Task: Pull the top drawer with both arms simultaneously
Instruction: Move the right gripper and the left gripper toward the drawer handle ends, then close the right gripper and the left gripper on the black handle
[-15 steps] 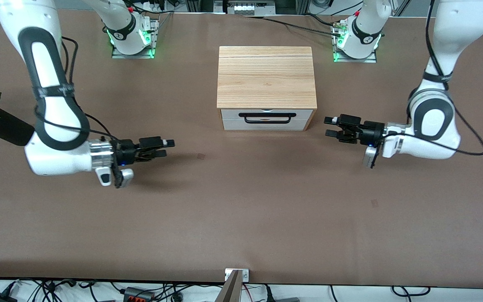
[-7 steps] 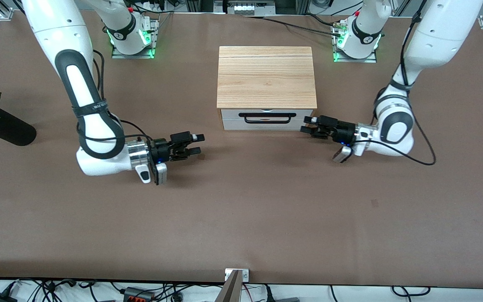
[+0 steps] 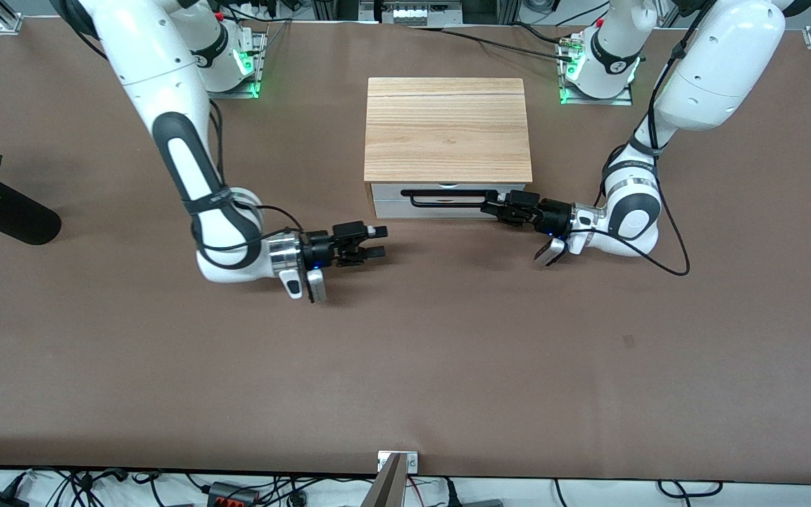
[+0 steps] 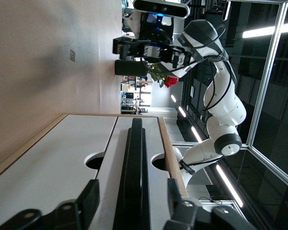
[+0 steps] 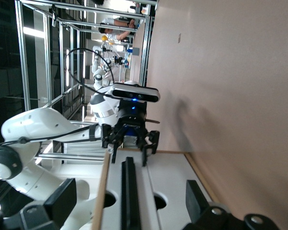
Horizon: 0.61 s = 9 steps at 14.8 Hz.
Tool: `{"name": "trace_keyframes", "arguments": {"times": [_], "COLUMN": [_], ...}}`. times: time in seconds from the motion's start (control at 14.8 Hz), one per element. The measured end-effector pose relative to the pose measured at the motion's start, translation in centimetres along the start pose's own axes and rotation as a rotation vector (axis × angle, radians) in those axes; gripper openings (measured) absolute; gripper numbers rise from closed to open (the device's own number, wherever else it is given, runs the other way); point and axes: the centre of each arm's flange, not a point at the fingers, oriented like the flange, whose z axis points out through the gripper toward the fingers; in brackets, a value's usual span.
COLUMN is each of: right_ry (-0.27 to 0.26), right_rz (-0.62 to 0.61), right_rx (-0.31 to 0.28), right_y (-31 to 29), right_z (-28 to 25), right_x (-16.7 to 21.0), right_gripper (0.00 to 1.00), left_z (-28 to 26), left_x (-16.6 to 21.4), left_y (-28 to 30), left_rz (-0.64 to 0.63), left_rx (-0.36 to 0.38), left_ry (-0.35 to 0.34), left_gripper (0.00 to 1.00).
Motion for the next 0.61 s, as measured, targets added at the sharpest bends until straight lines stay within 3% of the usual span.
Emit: {"name": "trace_keyframes", "arguments": {"times": [0.14,0.2,0.41,0.61], "right_ry": [0.000,-0.004,-0.021,-0.047], "right_rz": [-0.005,-0.007,-0.010,0.002], "right_rx": [0.000,-0.005,-0.009,-0.008], "right_y": [-0.1,-0.3,-0.6,-0.4], "right_z": [1.8,2.5,4.0,5.4], "right_x": [-0.6,-0.8,-1.3,-2.4], "right_gripper": [1.00,1.00,1.00,0.92], "left_z": [0.2,0.3,0.3,0.3], "left_x": [0.0,-0.1,-0.2,-0.2], "left_y": [0.0,0.0,-0.2,-0.2], "left_rz": [0.001,0.001,0.005,0.006], "left_rx": [-0.002,-0.003,-0.004,-0.004], "left_ry": [-0.003,-0.004,-0.003,-0.003], "left_gripper": [0.39,0.38,0.17,0.17]}}
